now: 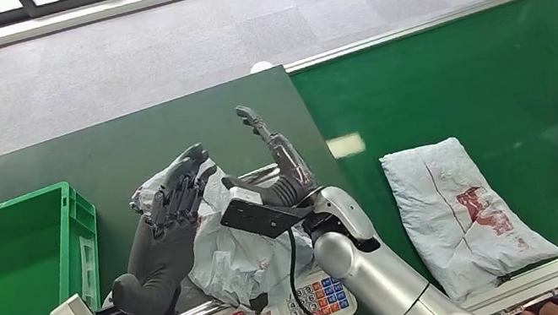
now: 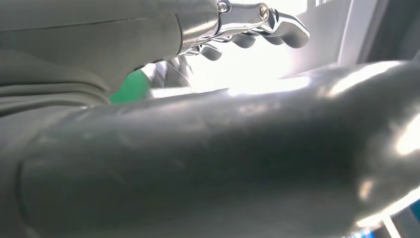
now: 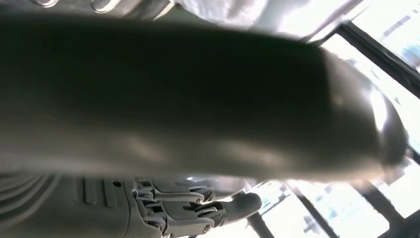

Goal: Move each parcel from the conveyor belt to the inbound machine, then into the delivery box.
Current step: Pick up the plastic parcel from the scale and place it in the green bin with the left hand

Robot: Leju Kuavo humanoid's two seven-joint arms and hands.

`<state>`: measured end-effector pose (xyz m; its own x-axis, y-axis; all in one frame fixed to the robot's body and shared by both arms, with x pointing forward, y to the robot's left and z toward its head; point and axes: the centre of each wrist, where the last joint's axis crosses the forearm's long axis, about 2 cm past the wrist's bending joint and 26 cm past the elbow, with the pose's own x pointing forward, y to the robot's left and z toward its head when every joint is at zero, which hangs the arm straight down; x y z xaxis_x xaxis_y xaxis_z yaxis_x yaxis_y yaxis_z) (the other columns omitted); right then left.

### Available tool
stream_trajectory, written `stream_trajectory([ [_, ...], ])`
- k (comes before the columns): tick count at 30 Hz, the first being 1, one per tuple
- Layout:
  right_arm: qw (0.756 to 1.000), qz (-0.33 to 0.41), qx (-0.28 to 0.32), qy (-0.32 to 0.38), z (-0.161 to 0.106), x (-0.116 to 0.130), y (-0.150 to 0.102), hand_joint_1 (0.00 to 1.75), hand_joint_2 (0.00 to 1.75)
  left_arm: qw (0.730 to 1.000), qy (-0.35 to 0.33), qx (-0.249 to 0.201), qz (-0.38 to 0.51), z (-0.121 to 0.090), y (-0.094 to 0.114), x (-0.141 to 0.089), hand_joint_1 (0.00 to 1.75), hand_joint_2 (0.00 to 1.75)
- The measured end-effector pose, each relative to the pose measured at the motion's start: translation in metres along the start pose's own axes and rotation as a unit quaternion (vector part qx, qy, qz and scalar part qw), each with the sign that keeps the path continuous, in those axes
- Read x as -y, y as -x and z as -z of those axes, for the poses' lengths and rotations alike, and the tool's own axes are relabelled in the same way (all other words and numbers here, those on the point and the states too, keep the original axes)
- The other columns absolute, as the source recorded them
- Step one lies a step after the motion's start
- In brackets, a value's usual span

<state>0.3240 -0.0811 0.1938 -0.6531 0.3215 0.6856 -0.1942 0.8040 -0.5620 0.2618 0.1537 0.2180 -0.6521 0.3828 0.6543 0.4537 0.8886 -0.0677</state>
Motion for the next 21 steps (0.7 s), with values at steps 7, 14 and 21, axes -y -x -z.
stream_trajectory([
  [7,0.953,0.147,0.103,0.244,-0.044,0.056,-0.023,0.00,0.00,0.987,0.000,-0.050,0.153,-0.004,-0.003,-0.008,0.00,1.75],
  [14,0.920,0.065,0.150,0.356,-0.108,0.087,-0.041,0.00,0.00,0.870,0.107,-0.185,0.444,-0.004,0.043,-0.061,0.00,1.75],
  [21,0.914,0.048,0.164,0.368,-0.126,0.097,-0.049,0.00,0.00,0.819,0.162,-0.250,0.490,-0.008,0.075,-0.107,0.00,1.75],
])
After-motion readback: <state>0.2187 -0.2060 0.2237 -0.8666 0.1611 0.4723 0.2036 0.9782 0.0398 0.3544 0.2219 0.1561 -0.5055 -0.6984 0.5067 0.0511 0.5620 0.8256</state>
